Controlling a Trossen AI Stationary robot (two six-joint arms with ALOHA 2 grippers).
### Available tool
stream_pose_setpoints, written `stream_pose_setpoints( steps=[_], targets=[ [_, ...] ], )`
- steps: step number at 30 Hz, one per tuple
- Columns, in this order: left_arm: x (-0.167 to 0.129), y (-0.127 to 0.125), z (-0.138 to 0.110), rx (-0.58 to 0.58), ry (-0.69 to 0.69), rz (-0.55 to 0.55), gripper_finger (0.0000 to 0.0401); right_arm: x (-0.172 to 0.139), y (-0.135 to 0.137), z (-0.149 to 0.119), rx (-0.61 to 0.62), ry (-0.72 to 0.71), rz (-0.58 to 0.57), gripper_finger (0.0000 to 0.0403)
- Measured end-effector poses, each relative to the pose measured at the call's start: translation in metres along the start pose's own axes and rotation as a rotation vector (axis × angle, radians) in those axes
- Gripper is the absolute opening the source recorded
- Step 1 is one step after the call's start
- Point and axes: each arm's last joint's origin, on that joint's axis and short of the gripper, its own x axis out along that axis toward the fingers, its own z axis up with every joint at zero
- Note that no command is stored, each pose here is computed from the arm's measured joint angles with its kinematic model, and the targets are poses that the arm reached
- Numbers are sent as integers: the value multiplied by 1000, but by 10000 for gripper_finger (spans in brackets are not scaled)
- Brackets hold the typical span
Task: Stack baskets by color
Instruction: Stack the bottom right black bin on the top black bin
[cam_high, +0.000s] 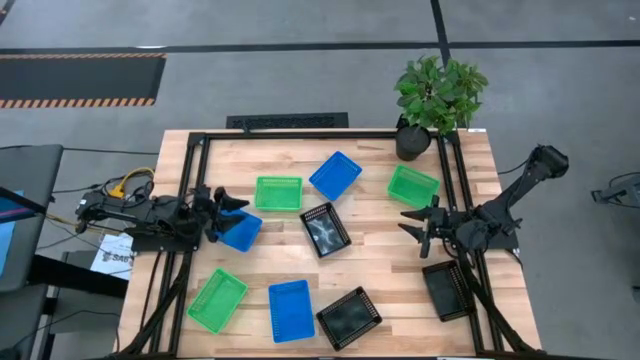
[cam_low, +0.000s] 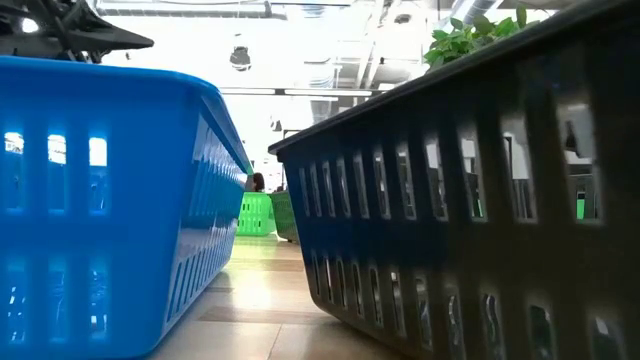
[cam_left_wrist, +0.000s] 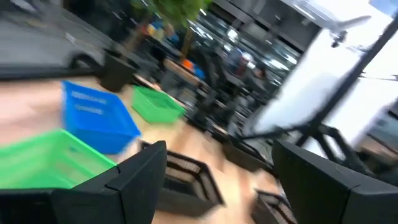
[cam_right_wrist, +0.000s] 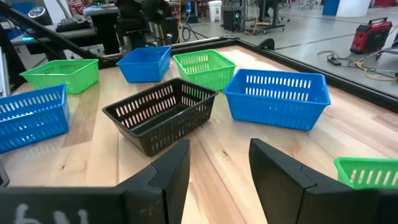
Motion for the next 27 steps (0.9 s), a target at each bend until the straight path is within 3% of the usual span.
stream_pose_setpoints(
  steps=[7, 11, 16, 19, 27],
  targets=[
    [-1, 3, 4, -121, -96, 138, 279, 0, 0, -1, 32, 6, 3, 189],
    [-1, 6, 5, -121, -155, 225, 279, 0, 3, 0, 318, 40, 89, 189],
    [-2, 9, 7, -268, -242, 306, 279, 2, 2, 2, 634, 42, 70, 189],
    [-2, 9, 7, -300, -248, 305, 279, 3, 0, 2, 794, 40, 52, 189],
    [-3, 9, 7, -397, -270, 300, 279, 5, -2, 3, 940, 32, 29, 189]
  ],
)
